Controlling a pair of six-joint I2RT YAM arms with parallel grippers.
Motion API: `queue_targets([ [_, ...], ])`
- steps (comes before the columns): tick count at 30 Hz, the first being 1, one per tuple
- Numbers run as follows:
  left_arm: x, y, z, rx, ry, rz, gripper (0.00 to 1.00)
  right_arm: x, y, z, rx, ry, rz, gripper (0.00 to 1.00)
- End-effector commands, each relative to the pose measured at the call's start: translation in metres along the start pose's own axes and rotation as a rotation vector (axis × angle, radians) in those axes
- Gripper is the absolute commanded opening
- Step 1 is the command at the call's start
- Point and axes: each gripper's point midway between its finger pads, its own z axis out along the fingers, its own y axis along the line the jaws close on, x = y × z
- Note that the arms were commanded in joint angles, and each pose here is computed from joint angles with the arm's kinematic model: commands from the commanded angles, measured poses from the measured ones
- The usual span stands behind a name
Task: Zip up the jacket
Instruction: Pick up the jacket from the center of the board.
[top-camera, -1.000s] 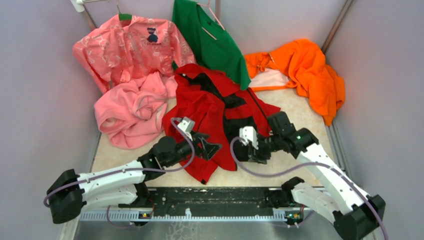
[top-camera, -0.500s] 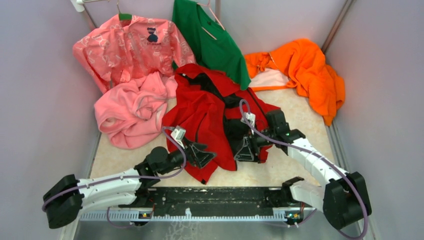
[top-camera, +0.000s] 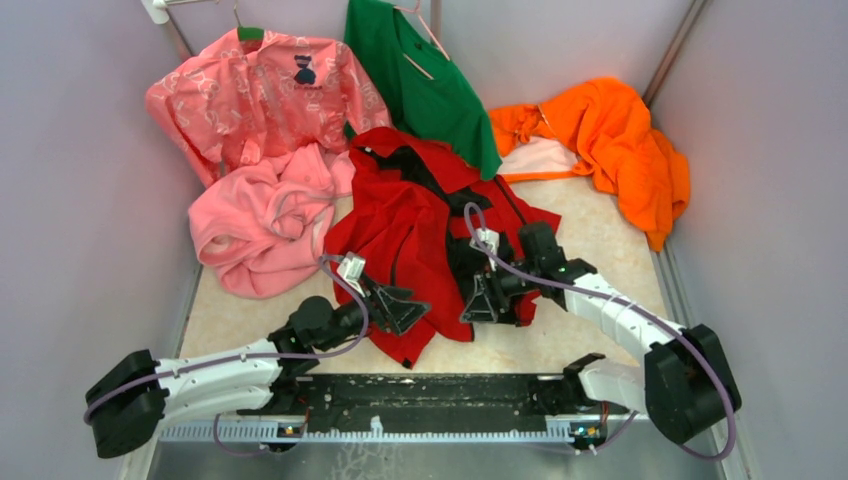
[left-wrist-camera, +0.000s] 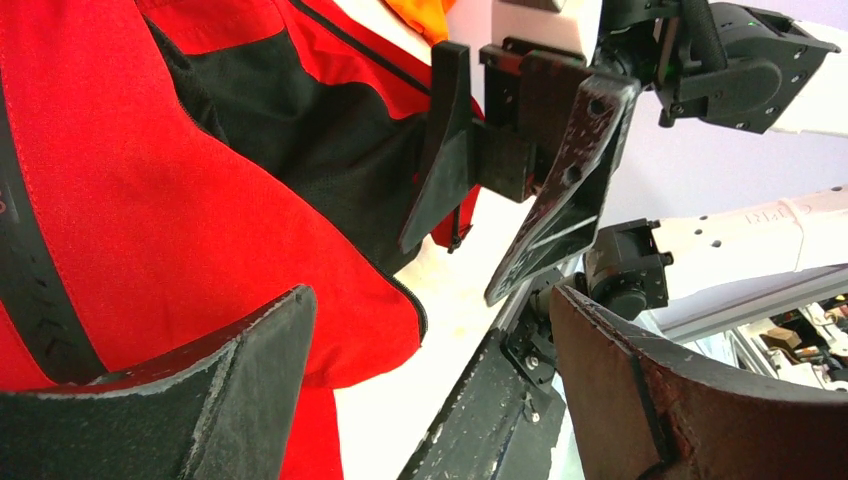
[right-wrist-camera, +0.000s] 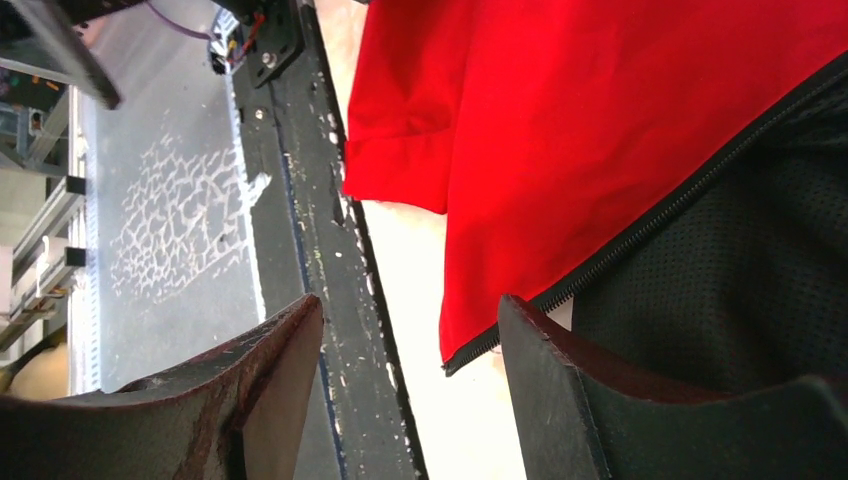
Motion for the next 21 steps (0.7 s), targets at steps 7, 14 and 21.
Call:
queue_targets([
  [7, -0.006, 0.0, -0.001, 0.001, -0.036, -0.04, 0.91, 0.003, -0.03, 0.01, 0.152, 0.011, 0.029, 0.66],
  [14, -0.006, 0.001, 0.0, -0.005, -0.039, -0.026, 0.91, 0.012, -0.028, 0.019, 0.134, 0.041, 0.114, 0.66],
  [21, -0.006, 0.003, 0.0, -0.011, -0.038, -0.022, 0.91, 0.024, -0.025, 0.028, 0.117, 0.079, 0.138, 0.66],
])
